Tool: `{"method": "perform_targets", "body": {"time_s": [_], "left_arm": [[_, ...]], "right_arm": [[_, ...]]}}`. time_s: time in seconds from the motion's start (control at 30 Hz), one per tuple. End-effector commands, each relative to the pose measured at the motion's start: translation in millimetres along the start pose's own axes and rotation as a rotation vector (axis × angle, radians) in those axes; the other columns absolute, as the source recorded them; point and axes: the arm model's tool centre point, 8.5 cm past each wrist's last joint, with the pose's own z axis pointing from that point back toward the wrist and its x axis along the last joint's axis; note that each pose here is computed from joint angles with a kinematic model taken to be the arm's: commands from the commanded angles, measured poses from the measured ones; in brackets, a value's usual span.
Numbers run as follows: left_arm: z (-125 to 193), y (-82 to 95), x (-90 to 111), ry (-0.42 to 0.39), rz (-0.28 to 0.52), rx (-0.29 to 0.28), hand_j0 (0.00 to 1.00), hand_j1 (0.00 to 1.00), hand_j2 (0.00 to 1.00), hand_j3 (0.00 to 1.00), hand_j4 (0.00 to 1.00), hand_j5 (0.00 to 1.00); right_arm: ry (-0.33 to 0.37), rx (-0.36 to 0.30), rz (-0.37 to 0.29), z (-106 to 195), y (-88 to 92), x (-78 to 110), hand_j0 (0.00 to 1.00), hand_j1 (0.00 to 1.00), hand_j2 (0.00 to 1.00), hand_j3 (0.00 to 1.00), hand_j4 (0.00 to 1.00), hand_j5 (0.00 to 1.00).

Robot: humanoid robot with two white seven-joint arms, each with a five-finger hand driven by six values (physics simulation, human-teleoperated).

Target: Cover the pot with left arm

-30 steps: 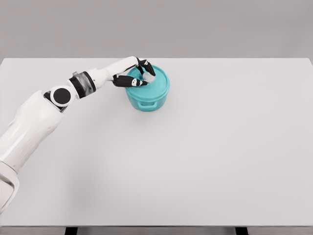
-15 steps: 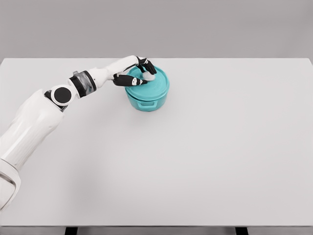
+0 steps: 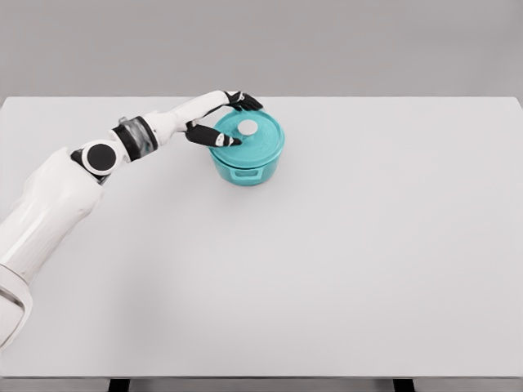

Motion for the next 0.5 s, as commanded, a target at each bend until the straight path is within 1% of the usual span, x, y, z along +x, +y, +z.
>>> {"method": "perform_targets", "body": {"time_s": [0.0,0.03,0.07,0.1,0.13,0.2,0.23,0.27,0.3,0.33,0.37,0.4,0.43,0.47], "left_arm": [[1.2,4.5,4.5,-0.023,0.000,0.008,0.95,0.95,0.95,0.95,0.95,0.95],[0.2,5.5,11.7,-0.057,-0.009,0.005,1.00,1.00,1.00,1.00,1.00,1.00],[9.3,14.8,15.9,-0.076,-0.034,0.008,1.00,1.00,1.00,1.00,1.00,1.00],[22.3,27.1,18.0,-0.088,-0.040,0.020,1.00,1.00,1.00,1.00,1.00,1.00],[29.2,32.4,18.7,-0.095,-0.029,0.025,1.00,1.00,1.00,1.00,1.00,1.00],[47.5,45.3,26.6,-0.124,-0.054,0.016,1.00,1.00,1.00,1.00,1.00,1.00],[60.1,53.3,28.0,-0.143,-0.057,0.026,1.00,1.00,1.00,1.00,1.00,1.00],[66.6,56.9,32.4,-0.165,-0.061,0.027,1.00,1.00,1.00,1.00,1.00,1.00],[81.1,62.3,41.5,-0.193,-0.077,0.023,1.00,1.00,1.00,1.00,1.00,1.00],[99.1,57.0,48.7,-0.219,-0.066,0.012,1.00,1.00,1.00,1.00,1.00,1.00],[125.9,54.4,48.0,-0.200,-0.077,-0.011,1.00,1.00,1.00,1.00,1.00,1.00],[156.5,60.5,41.8,-0.141,-0.111,-0.040,1.00,1.00,1.00,1.00,1.00,1.00],[180.9,57.5,27.0,-0.072,-0.109,-0.061,1.00,1.00,1.00,1.00,1.00,1.00],[189.7,53.3,20.3,-0.053,-0.093,-0.050,1.00,1.00,1.00,1.00,1.00,1.00]], "right_arm": [[-0.002,0.000,0.001,-0.1,-0.2,1.0,1.00,1.00,1.00,1.00,1.00,1.00],[-0.002,0.000,0.001,-0.1,-0.2,1.0,1.00,1.00,1.00,1.00,1.00,1.00],[-0.002,0.000,0.001,-0.1,-0.2,1.0,1.00,1.00,1.00,1.00,1.00,1.00],[-0.002,0.000,0.001,-0.1,-0.2,1.0,1.00,1.00,1.00,1.00,1.00,1.00],[0.000,0.000,0.000,0.0,0.0,0.0,1.00,1.00,1.00,1.00,1.00,1.00],[0.000,0.000,0.000,0.0,0.0,0.0,1.00,1.00,1.00,1.00,1.00,1.00],[-0.002,0.000,0.001,-0.1,-0.2,1.0,1.00,1.00,1.00,1.00,1.00,1.00],[-0.002,0.000,0.001,-0.1,-0.2,1.0,1.00,1.00,1.00,1.00,1.00,1.00],[-0.002,0.000,0.001,-0.1,-0.2,1.0,1.00,1.00,1.00,1.00,1.00,1.00],[-0.002,0.000,0.001,-0.1,-0.2,1.0,1.00,1.00,1.00,1.00,1.00,1.00],[-0.002,0.000,0.001,-0.1,-0.2,1.0,1.00,1.00,1.00,1.00,1.00,1.00],[0.000,0.000,0.000,0.0,0.0,0.0,1.00,1.00,1.00,1.00,1.00,1.00],[0.000,0.000,0.000,0.0,0.0,0.0,1.00,1.00,1.00,1.00,1.00,1.00],[0.000,0.000,0.000,0.0,0.0,0.0,1.00,1.00,1.00,1.00,1.00,1.00]]}}
